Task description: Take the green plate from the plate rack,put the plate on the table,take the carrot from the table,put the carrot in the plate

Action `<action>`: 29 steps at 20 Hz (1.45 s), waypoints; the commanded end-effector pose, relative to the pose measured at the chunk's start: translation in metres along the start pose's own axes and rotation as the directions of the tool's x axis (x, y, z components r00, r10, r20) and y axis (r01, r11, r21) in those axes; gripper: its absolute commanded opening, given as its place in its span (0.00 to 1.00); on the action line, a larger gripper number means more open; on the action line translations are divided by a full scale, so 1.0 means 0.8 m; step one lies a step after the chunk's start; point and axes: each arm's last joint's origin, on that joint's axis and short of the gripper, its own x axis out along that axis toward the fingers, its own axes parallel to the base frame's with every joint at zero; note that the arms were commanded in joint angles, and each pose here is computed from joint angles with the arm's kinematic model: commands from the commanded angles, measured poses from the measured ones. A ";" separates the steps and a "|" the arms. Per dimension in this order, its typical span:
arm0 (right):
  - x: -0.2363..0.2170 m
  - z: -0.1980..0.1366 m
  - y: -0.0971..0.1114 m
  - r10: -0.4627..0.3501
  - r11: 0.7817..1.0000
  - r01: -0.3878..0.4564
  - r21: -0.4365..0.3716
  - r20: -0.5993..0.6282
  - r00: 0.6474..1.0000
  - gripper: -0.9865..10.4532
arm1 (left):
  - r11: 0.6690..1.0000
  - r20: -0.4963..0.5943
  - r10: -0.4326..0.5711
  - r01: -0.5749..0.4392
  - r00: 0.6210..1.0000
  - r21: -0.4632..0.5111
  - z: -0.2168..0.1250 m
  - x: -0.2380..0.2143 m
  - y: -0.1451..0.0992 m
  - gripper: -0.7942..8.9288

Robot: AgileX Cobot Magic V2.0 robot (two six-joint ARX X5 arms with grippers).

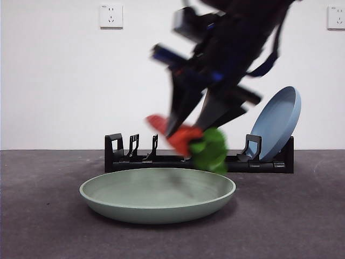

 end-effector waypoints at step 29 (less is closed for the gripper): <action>-0.164 -0.063 0.027 0.018 0.998 -0.025 -0.059 -0.127 0.992 0.50 | 0.998 -0.233 0.020 -0.004 0.972 0.070 -0.030 -0.002 0.002 0.31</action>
